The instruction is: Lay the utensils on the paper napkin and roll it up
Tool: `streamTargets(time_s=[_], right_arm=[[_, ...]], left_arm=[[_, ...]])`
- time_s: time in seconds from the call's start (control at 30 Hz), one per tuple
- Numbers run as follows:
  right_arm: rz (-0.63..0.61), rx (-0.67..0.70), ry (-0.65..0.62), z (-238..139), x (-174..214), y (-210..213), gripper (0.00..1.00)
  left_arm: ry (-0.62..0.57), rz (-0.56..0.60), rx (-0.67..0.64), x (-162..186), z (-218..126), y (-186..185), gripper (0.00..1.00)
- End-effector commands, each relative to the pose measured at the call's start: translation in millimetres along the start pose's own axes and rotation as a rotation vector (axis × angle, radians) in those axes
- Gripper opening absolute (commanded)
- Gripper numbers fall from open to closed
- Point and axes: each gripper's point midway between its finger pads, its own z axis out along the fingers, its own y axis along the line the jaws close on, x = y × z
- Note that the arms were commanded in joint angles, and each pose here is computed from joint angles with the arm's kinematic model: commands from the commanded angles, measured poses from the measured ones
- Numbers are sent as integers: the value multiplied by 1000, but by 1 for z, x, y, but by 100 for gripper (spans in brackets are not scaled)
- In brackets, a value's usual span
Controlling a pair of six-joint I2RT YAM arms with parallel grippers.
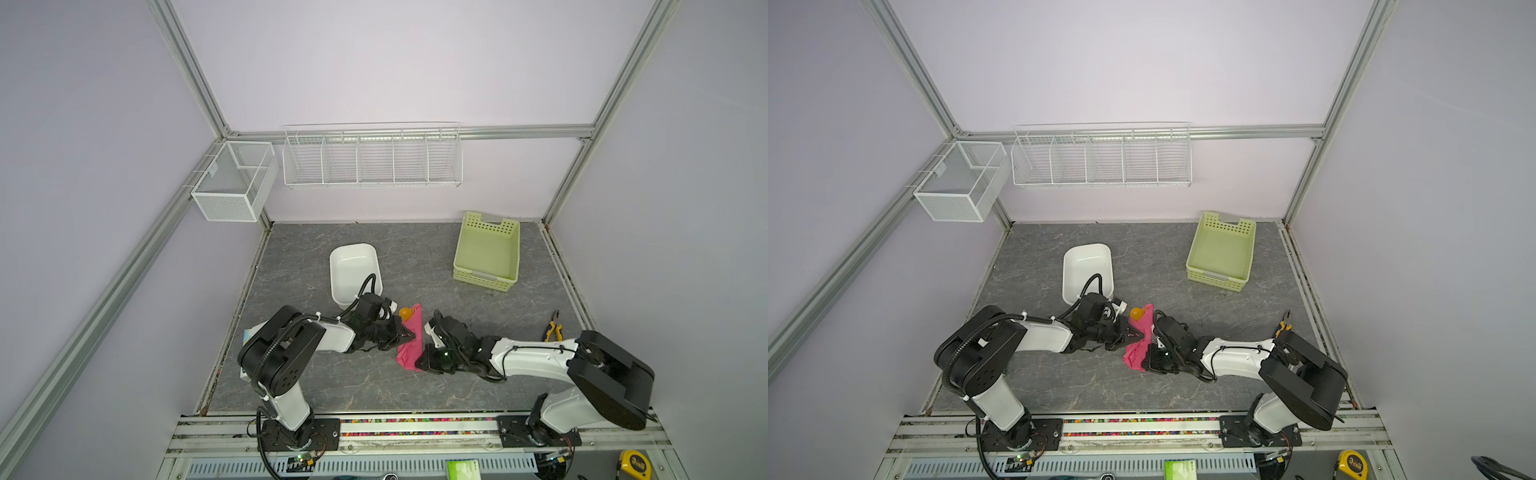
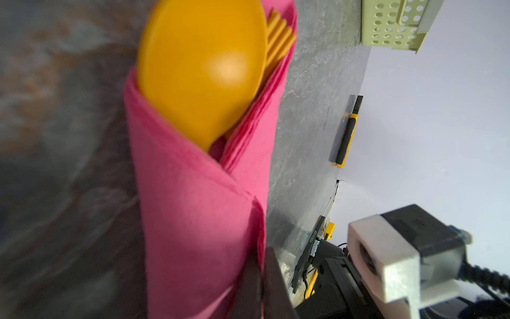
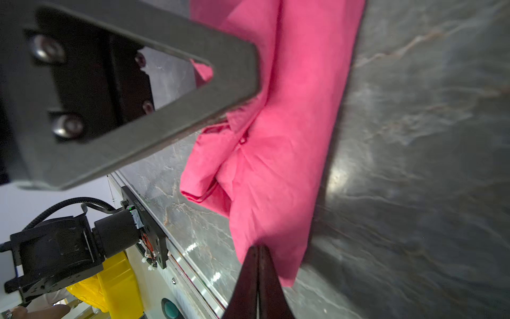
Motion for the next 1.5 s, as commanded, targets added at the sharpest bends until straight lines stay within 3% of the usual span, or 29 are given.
streamTargets(time_s=[0.0,0.63,1.0,1.47], right_arm=[[34,-8,17,6,2,-1,8],[58,104,79,21,14,-32,7],[45,108,68,22,13,-33,7],[20,95,74,23,14,-31,7]], left_arm=[[-17,19,1,-3,-2,-7,0],[-27,85,-18,8,-31,-37,0],[89,53,-39,19,7,-37,0],[102,7,-24,14,39,-40,0]])
